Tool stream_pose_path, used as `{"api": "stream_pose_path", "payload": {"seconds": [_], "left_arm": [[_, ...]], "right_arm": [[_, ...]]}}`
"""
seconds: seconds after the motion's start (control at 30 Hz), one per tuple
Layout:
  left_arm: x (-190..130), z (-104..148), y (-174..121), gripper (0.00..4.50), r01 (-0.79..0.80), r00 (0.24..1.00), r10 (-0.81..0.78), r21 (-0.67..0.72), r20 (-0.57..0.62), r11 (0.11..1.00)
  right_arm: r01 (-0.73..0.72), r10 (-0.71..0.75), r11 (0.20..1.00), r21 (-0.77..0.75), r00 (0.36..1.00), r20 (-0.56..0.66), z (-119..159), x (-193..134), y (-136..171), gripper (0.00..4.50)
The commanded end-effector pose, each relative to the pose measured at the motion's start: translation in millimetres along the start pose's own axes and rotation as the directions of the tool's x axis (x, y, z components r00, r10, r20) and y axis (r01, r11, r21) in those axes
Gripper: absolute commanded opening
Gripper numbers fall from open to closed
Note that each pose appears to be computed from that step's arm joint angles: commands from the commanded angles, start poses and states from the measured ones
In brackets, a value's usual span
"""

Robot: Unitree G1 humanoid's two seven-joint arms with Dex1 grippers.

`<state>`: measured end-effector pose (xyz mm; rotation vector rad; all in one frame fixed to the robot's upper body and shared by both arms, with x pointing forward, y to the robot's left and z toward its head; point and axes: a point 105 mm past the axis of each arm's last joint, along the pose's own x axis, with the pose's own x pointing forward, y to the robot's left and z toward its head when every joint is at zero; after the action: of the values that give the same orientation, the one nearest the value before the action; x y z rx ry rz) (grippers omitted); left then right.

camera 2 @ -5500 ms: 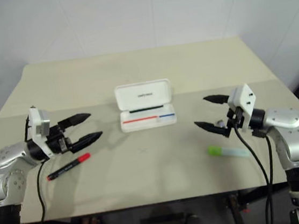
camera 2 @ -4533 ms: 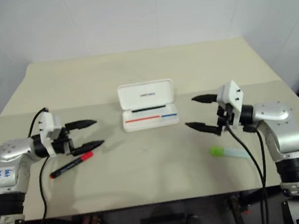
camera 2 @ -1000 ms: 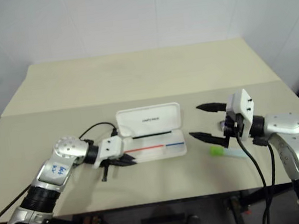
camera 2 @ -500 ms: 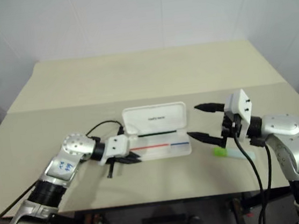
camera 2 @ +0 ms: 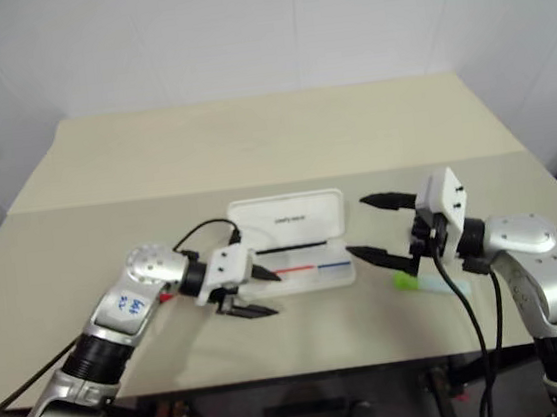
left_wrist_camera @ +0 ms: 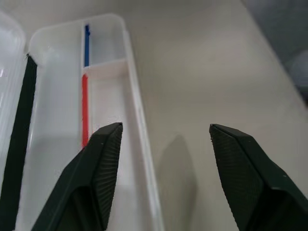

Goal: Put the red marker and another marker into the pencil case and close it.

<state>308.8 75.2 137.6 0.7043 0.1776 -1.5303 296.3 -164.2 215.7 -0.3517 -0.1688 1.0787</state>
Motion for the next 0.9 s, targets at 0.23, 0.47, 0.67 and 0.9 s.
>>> {"api": "stream_pose_path", "payload": {"seconds": [0.23,0.47,0.67,0.9], "left_arm": [[-9.6,11.4,-2.1,3.04,-0.019,0.998,0.017,0.027,0.065,0.999],[-37.4,5.0,6.4,4.47,-0.127,0.988,0.120,0.065,0.097,0.990],[-63.0,23.3,8.0,4.47,-0.184,0.948,0.170,0.027,0.269,0.983],[-103.4,33.2,-3.7,4.47,-0.207,0.913,0.217,-0.066,0.345,0.976]], "right_arm": [[0.005,-0.004,0.999,-0.035,1.000,0.024,8.4,-0.6,-1.7,4.50],[-0.004,0.005,1.000,-0.024,1.000,0.017,7.1,-0.8,-0.6,4.50],[-0.016,0.016,1.000,-0.021,1.000,0.018,7.2,0.8,-0.6,4.50],[-0.067,0.067,0.998,-0.013,0.995,0.067,19.0,1.5,-0.9,4.50]]}}
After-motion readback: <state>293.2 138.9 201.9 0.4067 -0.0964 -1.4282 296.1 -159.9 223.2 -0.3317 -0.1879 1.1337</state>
